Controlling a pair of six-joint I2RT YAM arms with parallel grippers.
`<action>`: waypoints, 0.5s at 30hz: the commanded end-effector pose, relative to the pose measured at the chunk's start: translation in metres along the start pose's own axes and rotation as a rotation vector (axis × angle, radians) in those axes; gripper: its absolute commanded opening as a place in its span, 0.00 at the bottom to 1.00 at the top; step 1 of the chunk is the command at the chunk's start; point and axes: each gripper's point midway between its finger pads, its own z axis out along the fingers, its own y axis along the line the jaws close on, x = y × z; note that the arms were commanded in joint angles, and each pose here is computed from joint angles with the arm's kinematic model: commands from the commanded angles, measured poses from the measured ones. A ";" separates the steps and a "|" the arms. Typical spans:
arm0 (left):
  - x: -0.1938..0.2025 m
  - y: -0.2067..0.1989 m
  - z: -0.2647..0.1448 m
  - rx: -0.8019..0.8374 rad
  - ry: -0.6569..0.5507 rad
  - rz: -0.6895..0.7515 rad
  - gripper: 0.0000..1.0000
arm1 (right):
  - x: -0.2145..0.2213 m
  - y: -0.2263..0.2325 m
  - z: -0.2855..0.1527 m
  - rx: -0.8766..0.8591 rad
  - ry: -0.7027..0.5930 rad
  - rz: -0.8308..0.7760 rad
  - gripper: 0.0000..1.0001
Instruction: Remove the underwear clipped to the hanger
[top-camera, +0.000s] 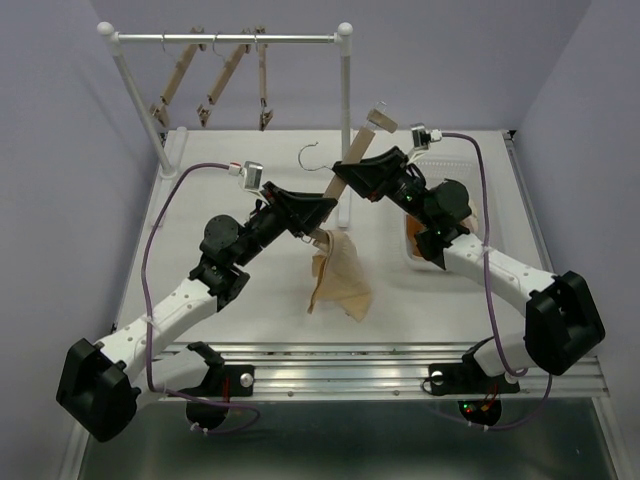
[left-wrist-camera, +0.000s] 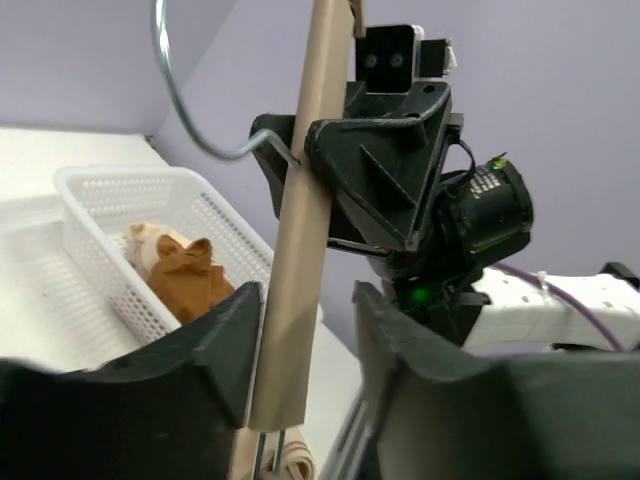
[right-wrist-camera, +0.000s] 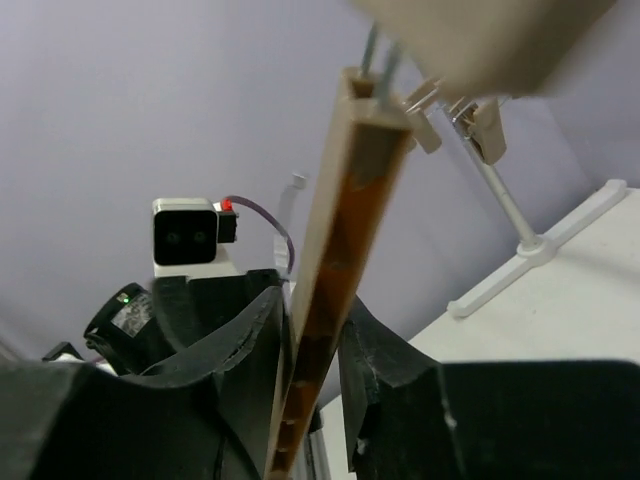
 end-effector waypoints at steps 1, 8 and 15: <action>-0.026 -0.024 -0.004 0.062 -0.077 0.048 0.68 | -0.024 0.017 -0.001 -0.032 -0.091 -0.105 0.01; -0.039 -0.012 -0.019 -0.051 -0.095 0.110 0.99 | -0.024 0.023 -0.007 -0.028 -0.082 -0.103 0.01; -0.030 0.027 -0.040 -0.233 -0.024 0.167 0.99 | -0.028 0.029 -0.011 -0.024 -0.092 -0.110 0.01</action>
